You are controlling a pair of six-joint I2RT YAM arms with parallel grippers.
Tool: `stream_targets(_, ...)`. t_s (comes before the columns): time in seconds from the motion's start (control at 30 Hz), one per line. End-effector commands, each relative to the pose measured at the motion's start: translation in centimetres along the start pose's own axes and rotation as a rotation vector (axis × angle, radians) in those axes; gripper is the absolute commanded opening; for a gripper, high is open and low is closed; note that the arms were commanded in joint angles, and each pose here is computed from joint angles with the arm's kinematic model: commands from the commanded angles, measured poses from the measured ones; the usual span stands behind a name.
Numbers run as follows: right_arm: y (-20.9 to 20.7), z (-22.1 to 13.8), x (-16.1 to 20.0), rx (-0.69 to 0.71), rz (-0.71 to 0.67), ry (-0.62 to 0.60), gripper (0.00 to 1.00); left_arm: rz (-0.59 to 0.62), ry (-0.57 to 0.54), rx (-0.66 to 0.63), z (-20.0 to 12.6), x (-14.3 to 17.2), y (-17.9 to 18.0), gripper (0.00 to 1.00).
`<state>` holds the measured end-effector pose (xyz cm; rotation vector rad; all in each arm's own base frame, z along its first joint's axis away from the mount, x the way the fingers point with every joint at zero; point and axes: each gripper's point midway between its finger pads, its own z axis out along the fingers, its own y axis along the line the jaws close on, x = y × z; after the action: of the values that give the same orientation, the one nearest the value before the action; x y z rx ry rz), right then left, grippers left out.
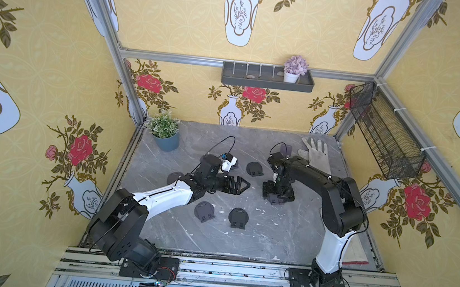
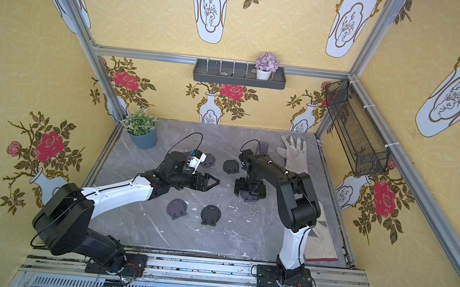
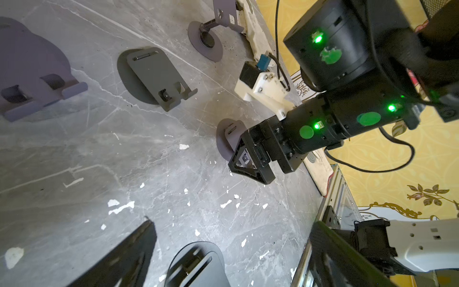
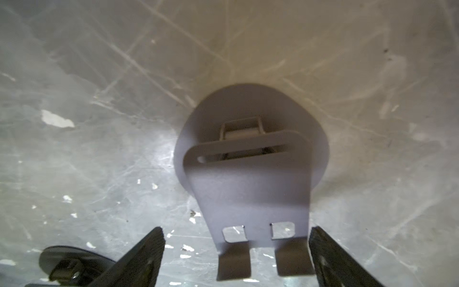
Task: Open the phone stand
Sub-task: Pick up the phone stand at the center of the board.
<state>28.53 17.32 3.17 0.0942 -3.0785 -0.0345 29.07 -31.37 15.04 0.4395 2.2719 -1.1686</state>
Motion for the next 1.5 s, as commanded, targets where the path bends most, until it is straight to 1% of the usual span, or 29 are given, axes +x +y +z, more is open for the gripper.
stream_targets(0.0, -1.1, 0.2, 0.4, 0.061, 0.005, 0.013, 0.93, 0.006, -0.023, 0.018, 0.0, -0.5, -0.4, 0.99)
stream_targets(0.13, -1.1, 0.9, 0.6, 0.060, 0.005, 0.032, 0.91, 0.007, -0.025, 0.020, -0.1, -0.5, -0.4, 0.99)
stream_targets(0.23, -0.8, 1.2, 0.8, 0.044, 0.009, 0.038, 0.84, 0.004, -0.029, 0.021, -0.1, -0.6, -0.5, 0.99)
stream_targets(0.37, -0.7, 1.7, 0.9, 0.036, 0.010, 0.043, 0.78, 0.001, -0.032, 0.025, -0.2, -0.5, -0.5, 0.99)
stream_targets(0.53, -0.6, 1.8, 0.8, 0.033, 0.007, 0.043, 0.59, 0.002, -0.033, 0.026, -0.3, -0.6, -0.6, 0.99)
stream_targets(0.63, -0.5, 1.3, 0.6, 0.029, 0.005, 0.029, 0.47, -0.003, -0.038, 0.016, -0.3, -0.7, -0.5, 0.99)
stream_targets(0.7, -0.4, 0.8, 0.4, 0.020, 0.002, 0.013, 0.44, -0.015, -0.047, 0.013, -0.3, -1.0, -0.5, 0.99)
stream_targets(0.9, 0.8, -1.7, -0.4, -0.058, -0.014, -0.071, 0.43, -0.065, -0.070, 0.059, 0.4, -2.5, -1.4, 0.99)
stream_targets(1.0, 2.0, -3.5, -0.9, -0.138, -0.027, -0.131, 0.44, -0.077, -0.075, 0.085, 1.0, -3.2, -1.8, 0.99)
stream_targets(1.03, 2.5, -4.4, -1.1, -0.168, -0.034, -0.157, 0.45, -0.103, -0.075, 0.099, 1.2, -3.3, -1.9, 0.99)
stream_targets(1.1, 3.1, -5.9, -1.2, -0.214, -0.039, -0.191, 0.46, -0.118, -0.066, 0.132, 1.6, -3.5, -2.4, 0.99)
stream_targets(1.2, 4.2, -8.0, -1.1, -0.260, -0.047, -0.208, 0.46, -0.152, -0.031, 0.149, 2.4, -3.6, -2.7, 0.99)
stream_targets(1.3, 5.6, -10.0, -0.5, -0.277, -0.089, -0.196, 0.46, -0.173, -0.016, 0.137, 2.5, -3.9, -2.9, 0.99)
stream_targets(1.37, 6.2, -10.8, 0.0, -0.296, -0.101, -0.180, 0.46, -0.185, -0.021, 0.129, 2.1, -4.3, -3.2, 0.99)
stream_targets(1.47, 7.5, -12.1, -0.2, -0.346, -0.127, -0.202, 0.46, -0.194, -0.041, 0.140, 1.8, -4.8, -3.6, 0.99)
